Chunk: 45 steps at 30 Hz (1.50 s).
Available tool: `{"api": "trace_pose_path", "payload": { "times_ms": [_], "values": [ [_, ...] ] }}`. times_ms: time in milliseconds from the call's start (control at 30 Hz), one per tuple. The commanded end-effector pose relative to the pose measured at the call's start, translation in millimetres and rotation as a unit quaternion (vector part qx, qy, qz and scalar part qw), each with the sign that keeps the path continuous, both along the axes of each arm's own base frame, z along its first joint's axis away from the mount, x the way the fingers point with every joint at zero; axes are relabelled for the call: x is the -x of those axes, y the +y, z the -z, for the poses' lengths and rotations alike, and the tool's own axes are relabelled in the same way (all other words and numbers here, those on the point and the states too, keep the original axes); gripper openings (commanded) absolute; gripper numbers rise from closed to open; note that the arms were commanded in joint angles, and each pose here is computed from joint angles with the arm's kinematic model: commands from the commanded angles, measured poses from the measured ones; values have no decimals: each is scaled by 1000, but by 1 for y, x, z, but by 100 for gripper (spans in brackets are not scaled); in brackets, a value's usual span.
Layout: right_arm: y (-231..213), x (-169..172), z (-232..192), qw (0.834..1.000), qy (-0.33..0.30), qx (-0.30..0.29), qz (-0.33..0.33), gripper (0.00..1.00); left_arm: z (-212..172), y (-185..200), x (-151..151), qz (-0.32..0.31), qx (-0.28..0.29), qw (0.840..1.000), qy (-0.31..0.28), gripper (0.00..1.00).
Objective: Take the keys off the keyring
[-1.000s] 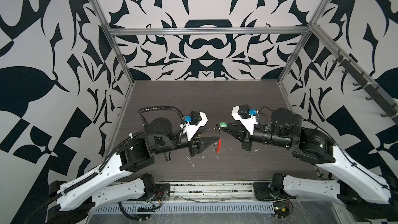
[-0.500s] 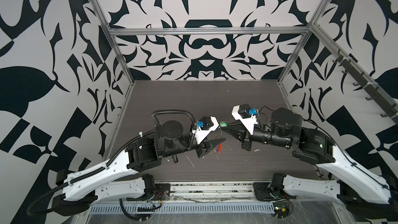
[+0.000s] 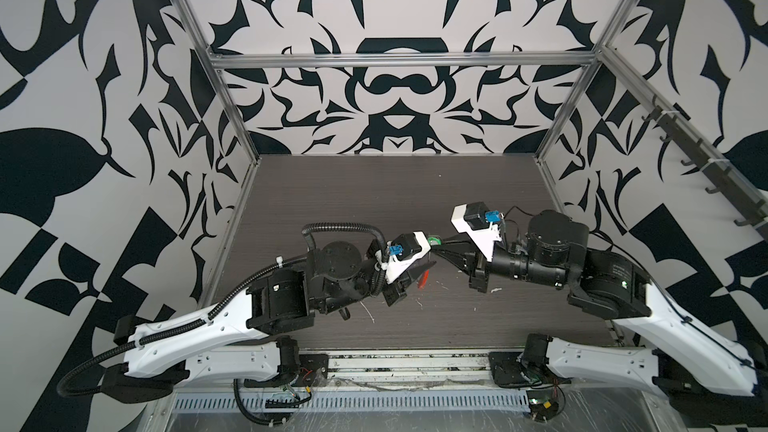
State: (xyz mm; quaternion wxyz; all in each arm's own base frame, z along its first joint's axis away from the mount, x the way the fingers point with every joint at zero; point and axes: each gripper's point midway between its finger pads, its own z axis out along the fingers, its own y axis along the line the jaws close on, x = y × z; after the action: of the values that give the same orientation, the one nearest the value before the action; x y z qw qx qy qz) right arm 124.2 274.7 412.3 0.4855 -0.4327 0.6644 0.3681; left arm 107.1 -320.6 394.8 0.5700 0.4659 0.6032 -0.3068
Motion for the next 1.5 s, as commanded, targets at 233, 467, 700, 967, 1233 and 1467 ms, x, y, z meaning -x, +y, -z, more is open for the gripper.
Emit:
{"api": "trace_pose_path", "payload": {
  "times_ms": [233, 467, 700, 967, 1233, 1467],
  "values": [
    [-3, 5, -17, 999, -12, -35, -5, 0, -25, 15, -7, -31, 26, 999, -23, 31],
    [-2, 5, -15, 999, -8, -34, -7, 0, -30, 19, -5, -27, 33, 999, -29, 30],
    [-2, 6, -14, 999, -6, -33, -7, 0, -25, 14, -2, -13, 24, 999, -32, 33],
    [-2, 10, -11, 1000, -1, -25, -19, 0, -20, 10, 2, 0, 16, 999, -29, 32],
    [-2, 14, -11, 999, 4, -29, -28, 0, -20, 8, 0, -4, 16, 999, -31, 21],
    [-5, 13, -14, 999, 0, -32, -22, 0, -19, 8, 3, 5, 18, 999, -27, 7]
  ]
}}
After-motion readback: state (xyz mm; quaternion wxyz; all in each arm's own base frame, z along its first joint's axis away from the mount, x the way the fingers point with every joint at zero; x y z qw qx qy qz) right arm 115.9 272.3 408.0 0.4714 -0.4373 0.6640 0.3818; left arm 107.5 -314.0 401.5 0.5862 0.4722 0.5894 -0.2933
